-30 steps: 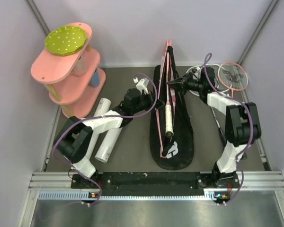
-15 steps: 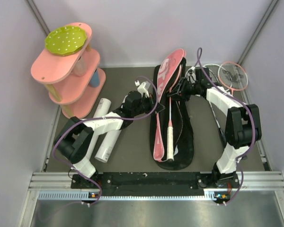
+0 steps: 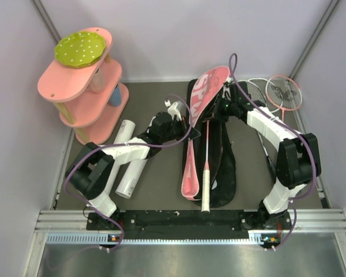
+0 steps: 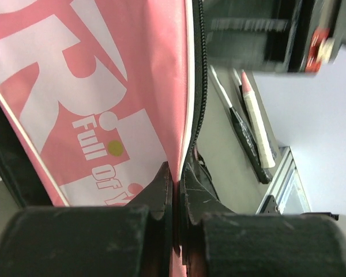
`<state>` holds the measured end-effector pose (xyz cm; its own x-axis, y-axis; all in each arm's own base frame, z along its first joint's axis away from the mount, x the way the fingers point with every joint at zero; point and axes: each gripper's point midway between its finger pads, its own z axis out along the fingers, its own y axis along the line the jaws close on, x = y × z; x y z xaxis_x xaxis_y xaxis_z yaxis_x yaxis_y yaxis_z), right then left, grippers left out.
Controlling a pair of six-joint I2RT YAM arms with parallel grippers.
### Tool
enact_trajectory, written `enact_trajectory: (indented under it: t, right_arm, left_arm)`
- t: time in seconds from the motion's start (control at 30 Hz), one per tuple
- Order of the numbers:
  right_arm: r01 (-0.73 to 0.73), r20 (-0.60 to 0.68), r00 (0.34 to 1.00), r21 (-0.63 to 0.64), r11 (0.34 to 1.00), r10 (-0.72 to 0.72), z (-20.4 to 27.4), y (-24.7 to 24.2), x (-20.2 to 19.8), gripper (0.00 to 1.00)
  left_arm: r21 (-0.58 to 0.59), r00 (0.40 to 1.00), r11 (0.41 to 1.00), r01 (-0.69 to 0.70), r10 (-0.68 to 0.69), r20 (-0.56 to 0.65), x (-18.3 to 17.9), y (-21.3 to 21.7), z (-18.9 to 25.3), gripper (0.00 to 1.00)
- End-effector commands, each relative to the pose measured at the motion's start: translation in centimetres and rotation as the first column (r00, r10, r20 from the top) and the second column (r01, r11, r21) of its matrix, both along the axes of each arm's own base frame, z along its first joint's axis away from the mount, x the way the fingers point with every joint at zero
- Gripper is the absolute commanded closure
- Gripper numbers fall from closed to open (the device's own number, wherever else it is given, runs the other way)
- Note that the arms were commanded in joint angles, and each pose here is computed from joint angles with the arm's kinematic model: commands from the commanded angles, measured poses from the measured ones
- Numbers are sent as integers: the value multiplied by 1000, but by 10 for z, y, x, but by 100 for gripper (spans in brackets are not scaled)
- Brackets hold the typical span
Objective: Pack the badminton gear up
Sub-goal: Place the racket in the racket bag.
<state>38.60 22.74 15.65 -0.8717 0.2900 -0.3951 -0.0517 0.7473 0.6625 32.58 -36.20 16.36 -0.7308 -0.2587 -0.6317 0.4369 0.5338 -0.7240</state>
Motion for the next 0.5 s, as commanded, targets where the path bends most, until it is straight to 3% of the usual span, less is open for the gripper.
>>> enact_trajectory:
  t: [0.0, 0.1, 0.17, 0.3, 0.33, 0.4, 0.47]
  right_arm:
    - [141, 249, 958, 13, 990, -140, 50, -13, 67, 100]
    - [109, 188, 977, -12, 994, -105, 56, -13, 63, 100]
    - [48, 133, 990, -41, 998, -42, 49, -16, 37, 99]
    - [-38, 133, 990, -89, 995, 49, 35, -29, -25, 76]
    - [-57, 150, 986, -100, 993, 71, 32, -34, -45, 64]
    - [-109, 171, 978, -83, 991, 122, 28, -31, -56, 56]
    - [-166, 136, 975, -78, 983, 175, 11, -27, -64, 55]
  left_arm:
    - [-90, 994, 995, 50, -41, 97, -10, -2, 43, 100]
    - [-87, 994, 995, 45, -36, 105, -10, -1, 44, 100]
    - [-82, 993, 995, 51, -41, 113, -10, 0, 45, 100]
    - [-100, 991, 993, 66, -54, 119, -11, -3, 51, 100]
    - [-108, 992, 992, 71, -58, 115, -11, -4, 51, 100]
    - [-125, 991, 988, 87, -73, 113, -13, -7, 53, 100]
    - [-132, 992, 988, 86, -72, 103, -13, -7, 53, 100]
